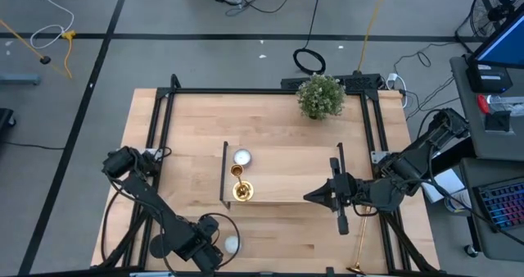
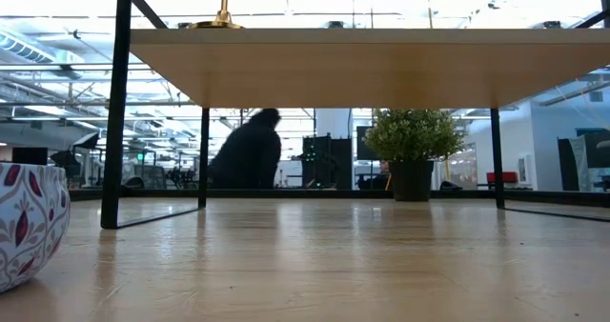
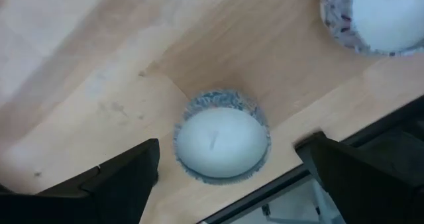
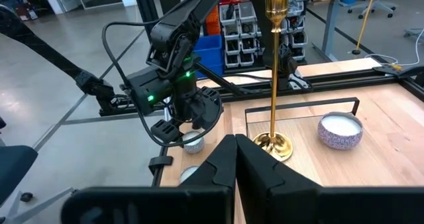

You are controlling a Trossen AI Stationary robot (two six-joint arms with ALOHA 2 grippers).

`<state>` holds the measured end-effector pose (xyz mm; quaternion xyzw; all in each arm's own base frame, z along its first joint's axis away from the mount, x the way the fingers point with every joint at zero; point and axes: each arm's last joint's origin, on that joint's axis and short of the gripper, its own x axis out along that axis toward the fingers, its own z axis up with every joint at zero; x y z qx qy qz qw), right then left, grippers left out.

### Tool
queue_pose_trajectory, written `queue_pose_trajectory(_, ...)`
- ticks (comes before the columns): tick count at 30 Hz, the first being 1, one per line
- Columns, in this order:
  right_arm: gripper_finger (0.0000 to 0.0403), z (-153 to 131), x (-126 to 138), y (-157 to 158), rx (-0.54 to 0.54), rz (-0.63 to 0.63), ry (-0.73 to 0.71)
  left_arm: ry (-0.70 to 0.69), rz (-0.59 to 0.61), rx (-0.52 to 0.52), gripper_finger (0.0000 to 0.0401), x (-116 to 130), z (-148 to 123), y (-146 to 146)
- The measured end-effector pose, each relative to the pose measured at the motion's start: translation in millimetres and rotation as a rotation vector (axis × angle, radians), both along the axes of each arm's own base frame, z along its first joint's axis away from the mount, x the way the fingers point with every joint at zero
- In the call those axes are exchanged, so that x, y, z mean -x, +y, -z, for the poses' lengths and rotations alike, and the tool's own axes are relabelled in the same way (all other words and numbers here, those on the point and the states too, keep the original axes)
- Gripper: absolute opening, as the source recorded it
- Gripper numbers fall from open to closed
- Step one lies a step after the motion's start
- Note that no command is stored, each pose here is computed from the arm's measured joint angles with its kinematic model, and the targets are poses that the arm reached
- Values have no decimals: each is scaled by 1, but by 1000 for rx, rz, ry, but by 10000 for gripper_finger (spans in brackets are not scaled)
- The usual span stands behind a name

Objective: Pick & Place candle stick holders
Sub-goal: Put the white blue scented candle on the shelf

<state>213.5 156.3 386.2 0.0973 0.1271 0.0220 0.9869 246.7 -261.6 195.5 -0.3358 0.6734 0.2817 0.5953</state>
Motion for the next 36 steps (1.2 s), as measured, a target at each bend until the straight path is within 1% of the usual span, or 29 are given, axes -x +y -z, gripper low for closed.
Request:
queue_pose_trajectory(8,0,0,0,0,0,0,0,36,-10,-14,395,8,12,0)
queue_pose_trajectory(11,0,0,0,0,-1,-1,0,37,-4,10,395,9,15,-2)
queue_pose_trajectory(16,0,0,0,0,-1,-3,0,-2,-5,61,395,7,23,-5)
queue_pose_trajectory(19,0,0,0,0,-1,-3,0,-4,-20,60,395,8,28,-4)
queue_pose_trajectory(33,0,-1,0,0,-8,-3,-9,-5,6,60,395,9,31,-3)
queue_pose_trajectory(36,0,-2,0,0,-8,-3,-17,-6,6,62,385,9,31,-3)
